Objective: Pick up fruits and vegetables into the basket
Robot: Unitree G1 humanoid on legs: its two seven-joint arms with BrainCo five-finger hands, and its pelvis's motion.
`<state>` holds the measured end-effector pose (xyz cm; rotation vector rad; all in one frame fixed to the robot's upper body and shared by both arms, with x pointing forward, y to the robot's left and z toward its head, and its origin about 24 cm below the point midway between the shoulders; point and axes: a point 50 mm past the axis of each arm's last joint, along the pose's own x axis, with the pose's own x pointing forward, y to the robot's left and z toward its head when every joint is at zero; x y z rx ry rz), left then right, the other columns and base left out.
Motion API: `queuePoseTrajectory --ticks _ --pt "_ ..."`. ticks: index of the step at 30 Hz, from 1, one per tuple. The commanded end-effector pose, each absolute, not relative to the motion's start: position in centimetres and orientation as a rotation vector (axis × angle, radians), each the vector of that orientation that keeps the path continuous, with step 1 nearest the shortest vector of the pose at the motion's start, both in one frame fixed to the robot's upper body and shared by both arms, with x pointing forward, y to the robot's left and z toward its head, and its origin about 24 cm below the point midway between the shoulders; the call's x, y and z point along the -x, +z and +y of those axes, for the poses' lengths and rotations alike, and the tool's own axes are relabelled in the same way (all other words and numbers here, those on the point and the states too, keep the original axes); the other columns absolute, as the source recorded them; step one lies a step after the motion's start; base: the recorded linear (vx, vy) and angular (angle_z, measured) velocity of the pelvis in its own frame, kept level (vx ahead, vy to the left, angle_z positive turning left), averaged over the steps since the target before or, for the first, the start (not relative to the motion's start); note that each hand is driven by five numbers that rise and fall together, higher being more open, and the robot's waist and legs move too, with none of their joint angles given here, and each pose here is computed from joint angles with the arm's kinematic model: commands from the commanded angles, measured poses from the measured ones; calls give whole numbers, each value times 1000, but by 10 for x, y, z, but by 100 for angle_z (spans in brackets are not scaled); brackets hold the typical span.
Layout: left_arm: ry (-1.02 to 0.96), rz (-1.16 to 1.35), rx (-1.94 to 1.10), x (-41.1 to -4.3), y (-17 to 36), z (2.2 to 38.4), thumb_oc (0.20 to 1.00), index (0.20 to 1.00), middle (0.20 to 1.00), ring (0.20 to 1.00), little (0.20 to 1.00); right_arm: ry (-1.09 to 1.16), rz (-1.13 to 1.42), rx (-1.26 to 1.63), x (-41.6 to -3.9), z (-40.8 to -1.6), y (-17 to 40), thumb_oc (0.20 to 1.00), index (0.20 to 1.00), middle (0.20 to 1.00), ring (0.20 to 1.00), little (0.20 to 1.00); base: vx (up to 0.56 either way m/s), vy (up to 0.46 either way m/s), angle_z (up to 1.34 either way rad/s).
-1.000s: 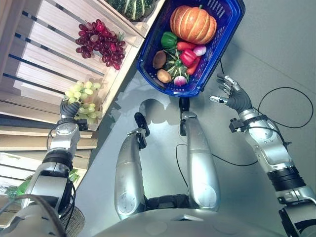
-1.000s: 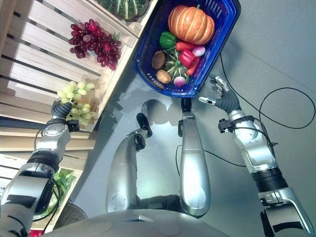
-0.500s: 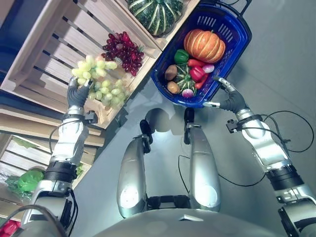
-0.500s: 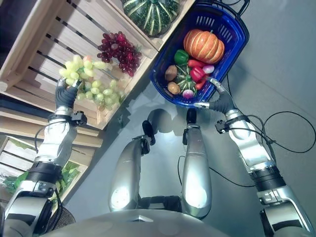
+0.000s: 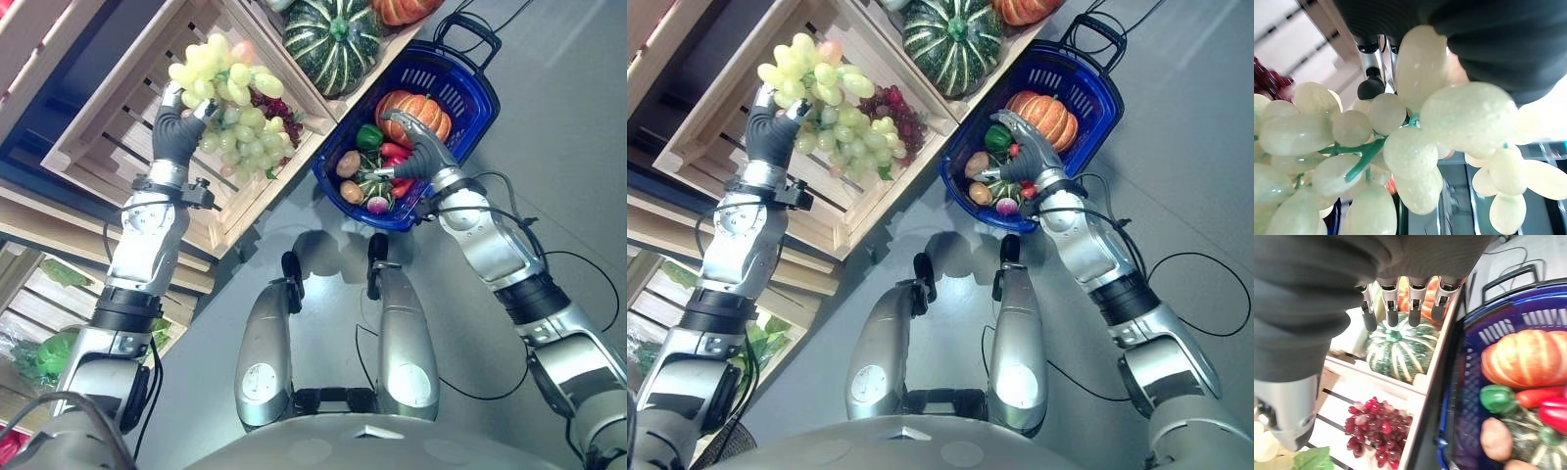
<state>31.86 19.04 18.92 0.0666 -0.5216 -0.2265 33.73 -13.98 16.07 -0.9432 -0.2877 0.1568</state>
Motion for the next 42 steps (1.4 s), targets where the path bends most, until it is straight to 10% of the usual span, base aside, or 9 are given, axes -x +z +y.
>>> queuePoseTrajectory --ticks 1,28,42 --pt "-380 -689 22 -305 224 163 200 200 200 200 200 138 -424 902 -337 -114 180 1000 1000 1000 1000 1000 32 -44 -1" --pt "-464 -891 104 -290 247 125 200 200 200 200 200 416 -338 659 -321 -66 171 1000 1000 1000 1000 1000 4 -18 1" --pt "-249 -924 230 -284 242 147 200 200 200 200 200 79 -394 399 -312 -107 175 1000 1000 1000 1000 1000 4 7 -2"
